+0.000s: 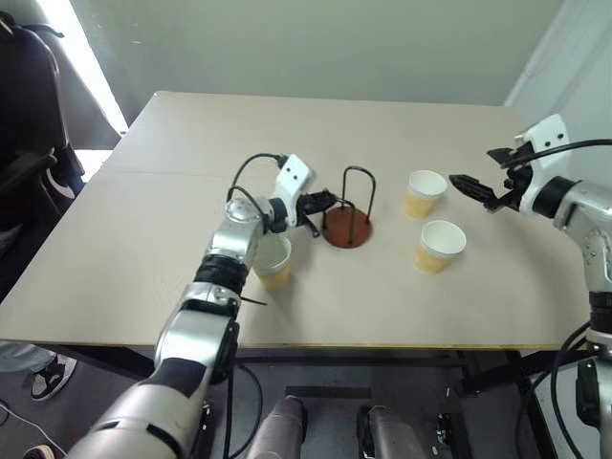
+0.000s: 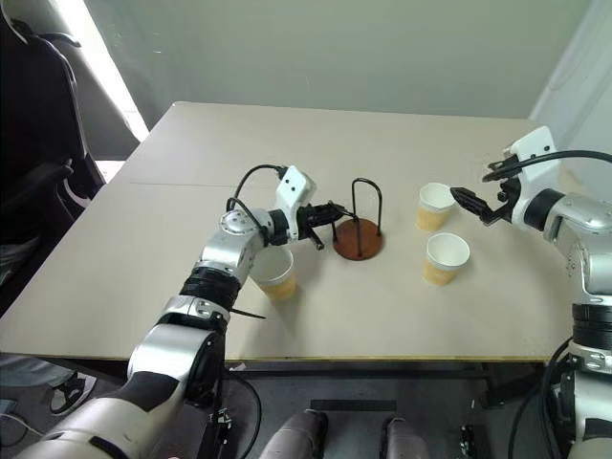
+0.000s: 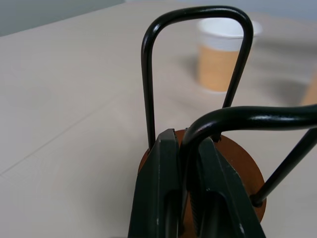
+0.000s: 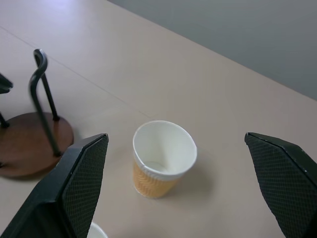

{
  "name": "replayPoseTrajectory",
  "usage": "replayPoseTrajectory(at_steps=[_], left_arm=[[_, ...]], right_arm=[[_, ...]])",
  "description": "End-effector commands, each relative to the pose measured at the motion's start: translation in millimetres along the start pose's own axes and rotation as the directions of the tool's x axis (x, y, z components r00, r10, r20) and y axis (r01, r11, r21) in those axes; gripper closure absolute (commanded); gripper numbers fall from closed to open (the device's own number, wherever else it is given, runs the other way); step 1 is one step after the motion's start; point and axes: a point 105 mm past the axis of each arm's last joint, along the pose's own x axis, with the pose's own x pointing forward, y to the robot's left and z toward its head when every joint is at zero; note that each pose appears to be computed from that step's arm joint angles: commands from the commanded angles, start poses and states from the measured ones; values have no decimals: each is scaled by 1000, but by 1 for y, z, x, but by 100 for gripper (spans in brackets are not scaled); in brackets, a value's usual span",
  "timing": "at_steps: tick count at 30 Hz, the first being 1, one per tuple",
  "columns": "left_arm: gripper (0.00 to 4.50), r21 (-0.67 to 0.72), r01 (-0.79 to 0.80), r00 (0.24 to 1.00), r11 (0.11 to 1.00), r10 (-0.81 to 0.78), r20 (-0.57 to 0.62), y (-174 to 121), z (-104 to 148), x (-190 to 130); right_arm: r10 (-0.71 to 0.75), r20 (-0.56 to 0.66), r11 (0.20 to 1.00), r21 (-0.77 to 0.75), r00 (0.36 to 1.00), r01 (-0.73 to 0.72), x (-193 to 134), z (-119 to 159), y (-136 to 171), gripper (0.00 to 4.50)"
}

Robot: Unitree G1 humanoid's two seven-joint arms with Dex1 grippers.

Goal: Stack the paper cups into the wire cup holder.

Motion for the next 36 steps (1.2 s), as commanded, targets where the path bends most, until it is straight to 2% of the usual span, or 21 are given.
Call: replayPoseTrajectory(at_steps=[1,13,24,28,36], left_arm=[[447,42,68,997,997,-69,43,-13,21,2],[447,1,214,977,977,-214,1,-38,13,-18],[447,13,195,981,981,-195,-3,-36,13,-18],[447,28,246,969,969,-246,3,-44,16,-18],[447,79,297,955,952,-295,-33,-47,18,-21]], right_arm=[[-27,47,999,-39,999,29,-14,16,-10,0],[-15,32,998,-56,999,17,-19,15,-10,0],[16,27,998,-63,999,-14,-19,16,-6,0],[20,29,998,-63,999,-18,-19,17,-5,0],[136,17,988,-76,991,-135,-28,22,7,0]])
